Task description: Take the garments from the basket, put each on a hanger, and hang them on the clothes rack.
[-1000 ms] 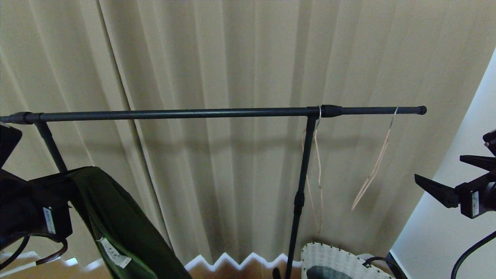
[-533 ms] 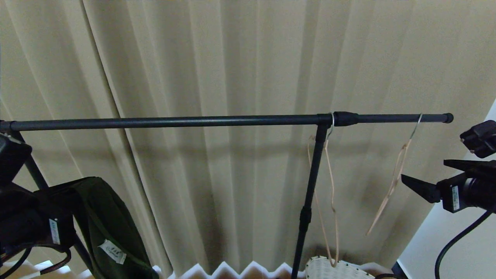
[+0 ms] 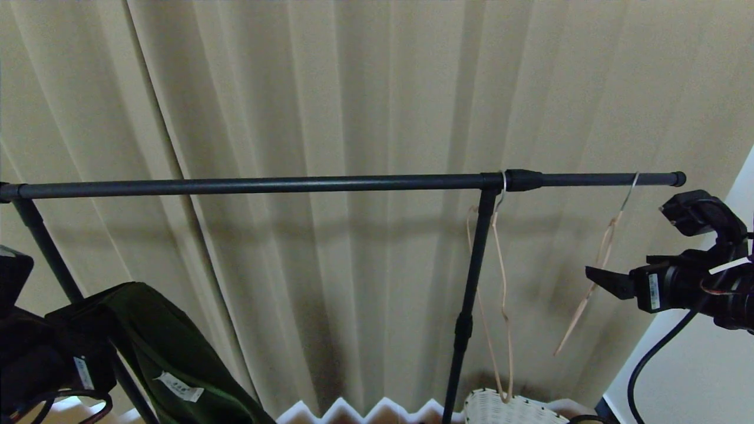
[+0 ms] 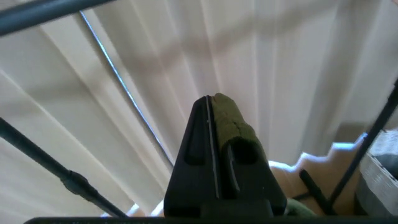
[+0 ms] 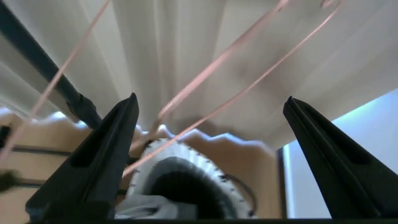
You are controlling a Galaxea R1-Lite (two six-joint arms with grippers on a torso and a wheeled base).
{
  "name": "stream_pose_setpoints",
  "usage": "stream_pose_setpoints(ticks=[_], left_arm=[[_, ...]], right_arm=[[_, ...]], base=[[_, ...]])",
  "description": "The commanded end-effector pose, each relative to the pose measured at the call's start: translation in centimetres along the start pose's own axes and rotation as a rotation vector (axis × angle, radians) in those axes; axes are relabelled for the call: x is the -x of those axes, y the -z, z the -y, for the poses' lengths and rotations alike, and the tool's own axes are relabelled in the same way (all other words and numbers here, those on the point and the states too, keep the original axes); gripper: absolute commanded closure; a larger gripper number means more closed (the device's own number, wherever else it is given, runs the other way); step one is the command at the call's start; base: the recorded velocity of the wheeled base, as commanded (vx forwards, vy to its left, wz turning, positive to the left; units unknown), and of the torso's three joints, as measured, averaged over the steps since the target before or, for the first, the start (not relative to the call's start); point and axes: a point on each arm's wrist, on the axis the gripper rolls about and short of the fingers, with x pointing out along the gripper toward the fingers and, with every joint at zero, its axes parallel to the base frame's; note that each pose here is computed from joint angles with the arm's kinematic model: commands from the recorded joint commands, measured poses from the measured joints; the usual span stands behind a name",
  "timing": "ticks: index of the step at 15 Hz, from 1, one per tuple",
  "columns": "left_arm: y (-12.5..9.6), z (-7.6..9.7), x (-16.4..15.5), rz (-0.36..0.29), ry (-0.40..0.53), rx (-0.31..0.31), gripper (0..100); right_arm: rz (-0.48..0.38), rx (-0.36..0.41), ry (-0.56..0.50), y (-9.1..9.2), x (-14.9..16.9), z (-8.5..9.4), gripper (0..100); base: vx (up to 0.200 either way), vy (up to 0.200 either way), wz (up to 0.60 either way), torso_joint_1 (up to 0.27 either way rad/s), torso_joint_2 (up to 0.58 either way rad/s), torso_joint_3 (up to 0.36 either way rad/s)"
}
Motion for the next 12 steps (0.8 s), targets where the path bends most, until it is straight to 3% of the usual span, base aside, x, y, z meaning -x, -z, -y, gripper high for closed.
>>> stream_pose_setpoints(ticks=[1, 5, 12], left_arm=[[-0.6, -0.1, -0.1, 0.025, -0.002, -0.003, 100], [-0.4, 0.0, -0.2, 0.032, 0.077, -0.003, 100], [-0.4, 0.0, -0.2, 0.03, 0.077, -0.003, 100]], right_arm=[[-0.035, -0.034, 0.017, 0.1, -1.4, 0.0, 0], [-0.065, -0.069, 0.102, 0.0, -2.9, 0.2, 0], [-0.09, -0.085, 0.129, 0.8, -2.4, 0.4, 0]], base=[[0.0, 0.0, 0.0, 0.0, 0.0, 0.0], [0.0, 0.0, 0.0, 0.0, 0.0, 0.0], [0.0, 0.0, 0.0, 0.0, 0.0, 0.0]])
